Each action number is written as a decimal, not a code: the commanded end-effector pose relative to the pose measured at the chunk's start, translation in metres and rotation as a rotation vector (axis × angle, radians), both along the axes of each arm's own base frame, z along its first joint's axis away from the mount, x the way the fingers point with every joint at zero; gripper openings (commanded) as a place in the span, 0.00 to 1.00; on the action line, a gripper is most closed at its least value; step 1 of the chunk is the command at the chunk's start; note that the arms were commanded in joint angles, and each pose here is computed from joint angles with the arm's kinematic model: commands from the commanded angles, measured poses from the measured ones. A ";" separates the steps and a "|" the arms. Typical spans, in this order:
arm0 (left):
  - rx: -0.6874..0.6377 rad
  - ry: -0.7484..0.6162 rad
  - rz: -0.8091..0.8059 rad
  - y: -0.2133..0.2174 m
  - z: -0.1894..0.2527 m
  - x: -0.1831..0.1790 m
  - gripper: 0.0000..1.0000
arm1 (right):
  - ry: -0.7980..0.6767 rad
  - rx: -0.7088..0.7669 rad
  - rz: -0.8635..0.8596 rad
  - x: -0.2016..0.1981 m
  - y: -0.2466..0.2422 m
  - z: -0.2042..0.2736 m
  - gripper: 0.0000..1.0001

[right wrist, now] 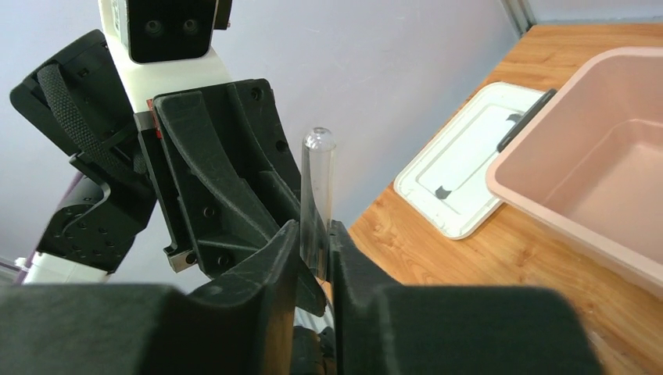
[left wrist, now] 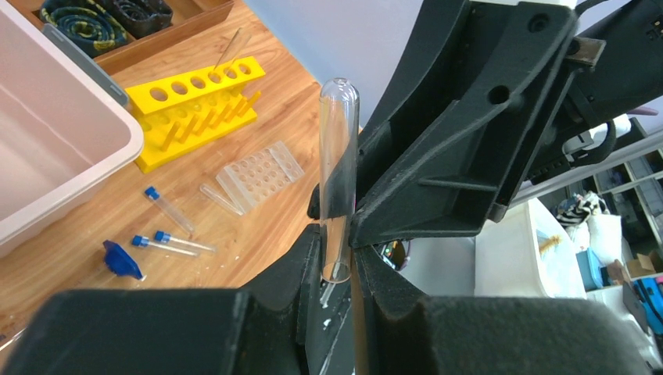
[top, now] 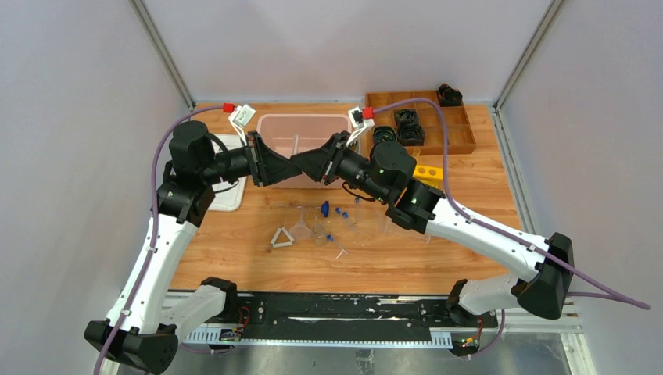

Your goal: Organize the chemistry lab equipment

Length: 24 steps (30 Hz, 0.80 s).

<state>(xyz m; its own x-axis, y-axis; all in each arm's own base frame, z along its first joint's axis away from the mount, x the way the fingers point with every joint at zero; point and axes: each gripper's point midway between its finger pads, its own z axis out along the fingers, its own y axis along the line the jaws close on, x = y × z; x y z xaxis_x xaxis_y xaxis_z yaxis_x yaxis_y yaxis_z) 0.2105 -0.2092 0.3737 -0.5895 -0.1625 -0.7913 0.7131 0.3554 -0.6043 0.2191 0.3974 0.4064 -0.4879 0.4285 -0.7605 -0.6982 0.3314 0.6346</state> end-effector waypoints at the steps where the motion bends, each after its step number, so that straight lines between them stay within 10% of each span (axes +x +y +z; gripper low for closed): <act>1: 0.005 -0.020 -0.020 -0.001 0.004 -0.003 0.01 | -0.093 -0.007 -0.037 -0.004 -0.014 0.031 0.29; 12: 0.013 -0.067 -0.074 -0.001 0.006 -0.015 0.00 | -0.073 -0.161 -0.126 0.021 -0.025 0.025 0.67; 24: 0.089 -0.144 -0.090 0.004 -0.003 -0.018 0.00 | -0.062 -0.224 0.106 -0.003 0.000 0.029 0.58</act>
<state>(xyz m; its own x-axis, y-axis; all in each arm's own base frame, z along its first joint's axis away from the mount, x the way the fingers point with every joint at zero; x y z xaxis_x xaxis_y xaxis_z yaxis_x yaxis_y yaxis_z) 0.2003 -0.2068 0.3610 -0.5365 -0.0607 -0.8417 0.7787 0.3487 -0.5215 0.2263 0.3969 0.4357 -0.4467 0.2554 -0.8574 -0.7497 0.4162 0.5146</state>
